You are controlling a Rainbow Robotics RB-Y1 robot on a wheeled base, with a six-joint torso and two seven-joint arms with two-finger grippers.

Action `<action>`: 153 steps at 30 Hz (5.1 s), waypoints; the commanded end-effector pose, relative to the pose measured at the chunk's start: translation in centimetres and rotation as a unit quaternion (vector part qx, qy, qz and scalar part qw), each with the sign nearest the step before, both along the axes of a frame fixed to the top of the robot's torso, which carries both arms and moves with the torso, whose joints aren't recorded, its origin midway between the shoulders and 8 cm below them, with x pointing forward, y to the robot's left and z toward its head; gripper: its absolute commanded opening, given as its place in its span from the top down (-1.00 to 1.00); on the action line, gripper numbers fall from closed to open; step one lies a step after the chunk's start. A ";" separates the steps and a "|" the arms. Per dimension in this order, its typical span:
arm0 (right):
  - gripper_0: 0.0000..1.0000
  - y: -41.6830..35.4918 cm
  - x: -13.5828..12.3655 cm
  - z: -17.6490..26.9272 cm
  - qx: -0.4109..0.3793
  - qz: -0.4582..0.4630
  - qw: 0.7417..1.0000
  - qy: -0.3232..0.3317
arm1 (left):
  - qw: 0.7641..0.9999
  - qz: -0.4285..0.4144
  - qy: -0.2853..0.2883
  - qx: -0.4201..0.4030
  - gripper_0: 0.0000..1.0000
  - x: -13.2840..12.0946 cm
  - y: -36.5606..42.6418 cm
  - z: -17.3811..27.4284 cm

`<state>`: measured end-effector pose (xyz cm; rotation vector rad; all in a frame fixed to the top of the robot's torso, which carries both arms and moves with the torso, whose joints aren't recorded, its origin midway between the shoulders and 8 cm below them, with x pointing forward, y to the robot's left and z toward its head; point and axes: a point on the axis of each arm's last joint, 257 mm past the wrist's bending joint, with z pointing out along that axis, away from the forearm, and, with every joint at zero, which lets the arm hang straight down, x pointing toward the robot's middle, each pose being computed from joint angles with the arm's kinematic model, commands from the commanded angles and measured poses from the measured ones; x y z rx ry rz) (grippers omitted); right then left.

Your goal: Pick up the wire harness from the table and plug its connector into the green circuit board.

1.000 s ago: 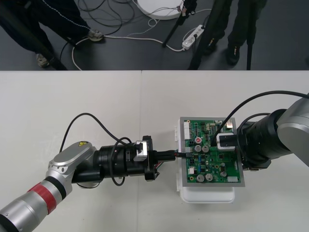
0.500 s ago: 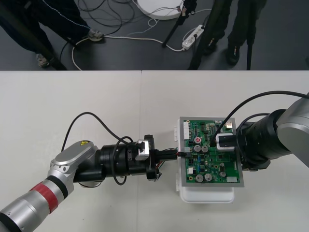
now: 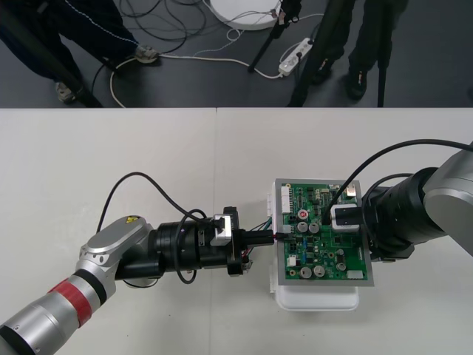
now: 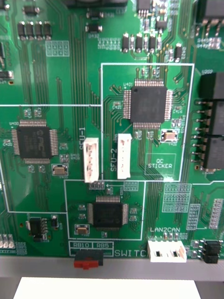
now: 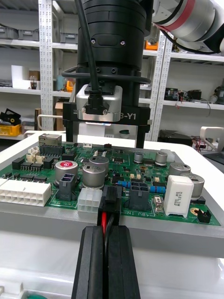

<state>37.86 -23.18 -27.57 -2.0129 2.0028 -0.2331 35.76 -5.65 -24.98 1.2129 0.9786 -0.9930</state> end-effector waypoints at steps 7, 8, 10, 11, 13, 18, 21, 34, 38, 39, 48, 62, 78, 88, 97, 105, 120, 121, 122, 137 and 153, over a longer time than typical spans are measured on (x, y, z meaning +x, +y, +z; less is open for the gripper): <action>-1.00 3.1 -0.3 1.1 0.037 0.002 0.999 -0.014 | 1.000 -0.016 -0.014 -0.015 1.00 0.2 -2.5 2.7; -1.00 3.0 -0.3 1.1 0.035 0.002 0.999 -0.015 | 1.000 -0.016 -0.013 -0.014 1.00 0.2 -2.3 2.6; -1.00 2.8 -0.1 1.3 0.034 0.000 0.999 -0.017 | 1.000 -0.014 -0.012 -0.012 1.00 0.3 -1.9 2.5; -1.00 2.7 -0.1 1.3 0.033 0.001 0.999 -0.017 | 1.000 -0.014 -0.011 -0.012 1.00 0.3 -1.6 2.3; -1.00 2.2 0.0 1.4 0.029 0.000 0.999 -0.019 | 1.000 -0.014 -0.009 -0.009 1.00 0.2 -1.0 2.1; -1.00 0.9 0.2 1.5 0.018 -0.003 1.000 -0.018 | 1.000 -0.012 -0.006 -0.006 0.99 0.4 0.0 1.9; -1.00 0.5 0.3 1.4 0.017 -0.006 1.000 -0.014 | 1.000 -0.009 -0.007 -0.002 -0.17 0.7 0.9 1.9; -1.00 -1.2 1.5 2.8 0.025 -0.017 0.999 -0.021 | 0.999 0.038 0.014 0.013 -1.00 1.9 6.8 -0.1; -1.00 -2.5 1.8 3.7 0.020 -0.019 0.999 -0.026 | 0.999 0.046 0.013 0.020 -1.00 1.9 8.5 -0.5; -1.00 -2.7 1.8 3.8 0.022 -0.020 0.999 -0.024 | 0.999 0.045 0.012 0.022 -1.00 1.9 8.8 -0.6; -1.00 -6.9 1.4 6.3 0.053 0.000 0.999 0.001 | 0.998 0.044 0.009 0.050 -1.00 1.7 13.3 -0.9; -1.00 -6.5 -1.3 11.5 0.201 0.048 0.978 -0.011 | 0.990 0.038 0.004 0.134 -1.00 1.5 21.4 -1.0; -1.00 -6.2 -2.1 19.2 0.351 0.086 0.930 -0.067 | 0.971 0.002 0.077 0.224 -1.00 -0.9 30.3 2.9; -1.00 -6.4 -0.7 21.5 0.382 0.107 0.910 -0.118 | 0.963 0.028 0.105 0.248 -1.00 -2.4 31.9 7.3; -1.00 -5.6 -1.9 22.1 0.434 0.092 0.891 -0.100 | 0.955 0.037 0.129 0.265 -1.00 -3.8 32.0 11.7; -1.00 -5.2 -3.3 21.4 0.470 0.080 0.876 -0.080 | 0.951 0.059 0.146 0.265 -1.00 -3.6 31.6 15.1; -1.00 -3.6 -6.6 20.5 0.461 0.083 0.883 0.004 | 0.930 0.078 0.106 0.344 -1.00 -5.9 31.2 15.4; -1.00 -3.5 -6.7 20.6 0.459 0.083 0.884 0.005 | 0.928 0.079 0.108 0.347 -1.00 -6.0 31.3 15.2; -1.00 -3.4 -6.7 20.6 0.459 0.083 0.884 0.007 | 0.926 0.080 0.109 0.352 -1.00 -6.1 31.5 14.8; -1.00 -2.4 -7.3 21.0 0.465 0.097 0.880 0.012 | 0.893 0.124 0.094 0.423 -1.00 -4.8 34.6 12.1; -1.00 -4.6 -7.9 16.6 0.364 0.091 0.926 0.036 | 0.901 0.120 0.107 0.402 -1.00 -5.1 34.9 11.9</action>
